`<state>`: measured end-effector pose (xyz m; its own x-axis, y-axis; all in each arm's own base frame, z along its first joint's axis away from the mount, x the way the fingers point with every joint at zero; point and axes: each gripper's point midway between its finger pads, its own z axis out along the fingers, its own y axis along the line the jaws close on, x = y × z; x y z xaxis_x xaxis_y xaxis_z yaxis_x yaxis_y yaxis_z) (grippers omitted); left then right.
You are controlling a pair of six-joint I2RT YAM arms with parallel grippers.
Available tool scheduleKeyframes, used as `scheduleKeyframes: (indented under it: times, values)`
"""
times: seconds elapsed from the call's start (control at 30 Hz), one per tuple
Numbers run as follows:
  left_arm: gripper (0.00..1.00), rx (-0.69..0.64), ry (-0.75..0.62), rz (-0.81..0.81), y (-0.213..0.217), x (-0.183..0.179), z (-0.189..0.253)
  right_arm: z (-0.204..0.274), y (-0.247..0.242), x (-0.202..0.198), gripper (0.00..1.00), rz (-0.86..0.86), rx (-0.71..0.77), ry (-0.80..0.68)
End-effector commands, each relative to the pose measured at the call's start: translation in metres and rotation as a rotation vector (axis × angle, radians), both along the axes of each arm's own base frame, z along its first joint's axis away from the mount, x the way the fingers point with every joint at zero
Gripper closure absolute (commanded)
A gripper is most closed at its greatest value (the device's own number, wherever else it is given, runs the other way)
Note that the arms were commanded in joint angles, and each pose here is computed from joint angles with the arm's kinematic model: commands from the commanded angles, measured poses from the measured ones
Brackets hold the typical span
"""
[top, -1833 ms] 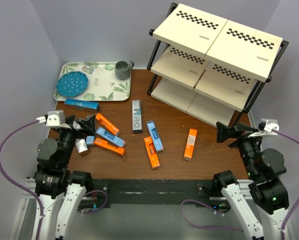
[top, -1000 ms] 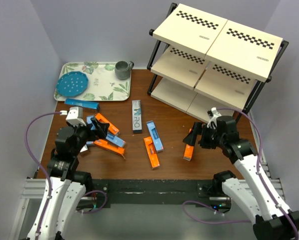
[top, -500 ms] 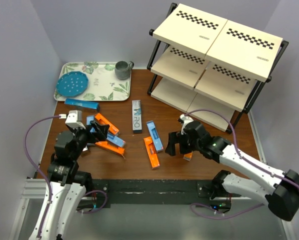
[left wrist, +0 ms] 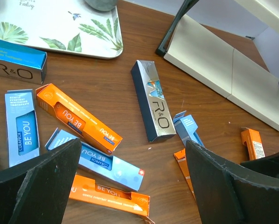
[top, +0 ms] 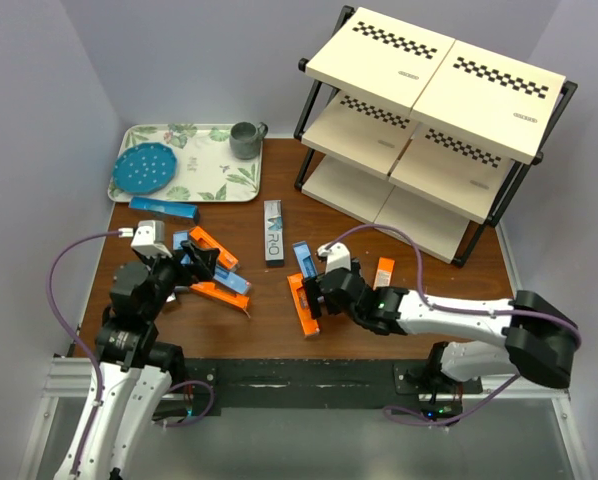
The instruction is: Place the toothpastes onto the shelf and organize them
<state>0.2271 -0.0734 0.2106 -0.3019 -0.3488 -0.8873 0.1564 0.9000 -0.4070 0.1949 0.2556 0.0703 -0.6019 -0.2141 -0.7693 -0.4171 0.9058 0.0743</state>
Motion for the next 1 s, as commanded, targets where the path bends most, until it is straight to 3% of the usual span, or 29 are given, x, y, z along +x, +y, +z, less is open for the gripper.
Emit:
scheduleKeyframes:
  times: [0.0, 0.43, 0.97]
  values:
    - [0.02, -0.006, -0.006, 0.002, -0.002, 0.003, 0.002, 0.007, 0.012, 0.022, 0.07, -0.082, 0.013, -0.096]
    - [0.04, -0.009, 0.01, -0.023, -0.008, 0.001, -0.002, -0.011, 0.008, 0.034, 0.28, -0.156, -0.003, -0.144]
    - [0.05, -0.011, 0.008, -0.033, -0.01, 0.0, -0.001, -0.035, 0.006, 0.019, 0.34, -0.092, 0.001, -0.095]
